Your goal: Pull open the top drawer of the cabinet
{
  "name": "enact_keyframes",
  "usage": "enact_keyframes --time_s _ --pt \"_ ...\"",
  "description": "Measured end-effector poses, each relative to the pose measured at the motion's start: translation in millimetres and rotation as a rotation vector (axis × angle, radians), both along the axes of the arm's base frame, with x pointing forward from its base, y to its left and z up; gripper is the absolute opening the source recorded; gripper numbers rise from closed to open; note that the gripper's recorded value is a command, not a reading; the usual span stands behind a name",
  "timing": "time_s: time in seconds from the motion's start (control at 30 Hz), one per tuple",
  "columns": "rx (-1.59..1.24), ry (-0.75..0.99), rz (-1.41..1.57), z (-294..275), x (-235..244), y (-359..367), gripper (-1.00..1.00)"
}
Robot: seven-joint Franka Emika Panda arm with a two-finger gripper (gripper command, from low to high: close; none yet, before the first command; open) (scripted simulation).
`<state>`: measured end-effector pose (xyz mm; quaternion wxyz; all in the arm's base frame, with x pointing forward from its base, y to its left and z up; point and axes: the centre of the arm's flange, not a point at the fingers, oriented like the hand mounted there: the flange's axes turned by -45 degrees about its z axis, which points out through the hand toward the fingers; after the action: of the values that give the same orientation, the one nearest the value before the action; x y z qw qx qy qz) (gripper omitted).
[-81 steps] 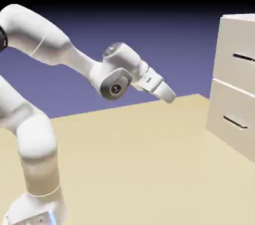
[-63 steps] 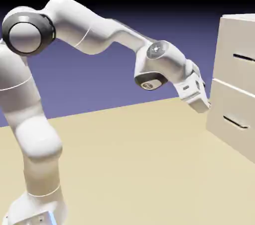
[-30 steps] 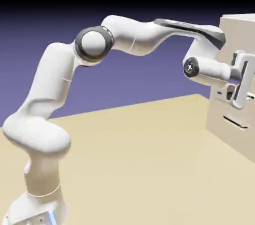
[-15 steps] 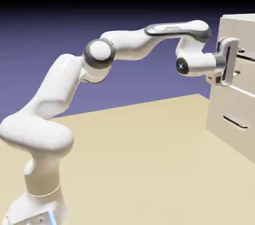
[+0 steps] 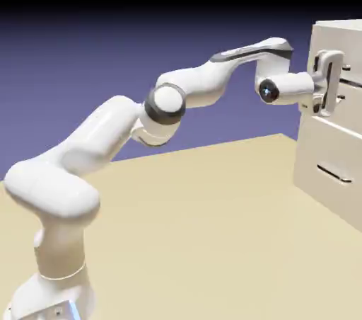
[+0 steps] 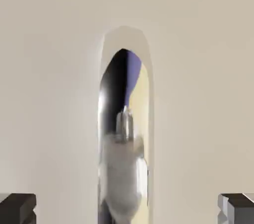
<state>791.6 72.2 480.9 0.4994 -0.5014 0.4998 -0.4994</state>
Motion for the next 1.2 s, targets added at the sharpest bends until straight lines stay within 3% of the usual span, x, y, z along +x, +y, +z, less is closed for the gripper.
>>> enact_keyframes --time_s 0.03,0.6,1.2 --pt "0.002 -0.002 -0.001 -0.1 0.8 -0.2 -1.0" --pt "0.002 -0.003 -0.001 0.2 -39.9 -0.3 -1.0" --pt "0.002 -0.002 -0.001 0.0 -156.9 -0.4 -1.0"
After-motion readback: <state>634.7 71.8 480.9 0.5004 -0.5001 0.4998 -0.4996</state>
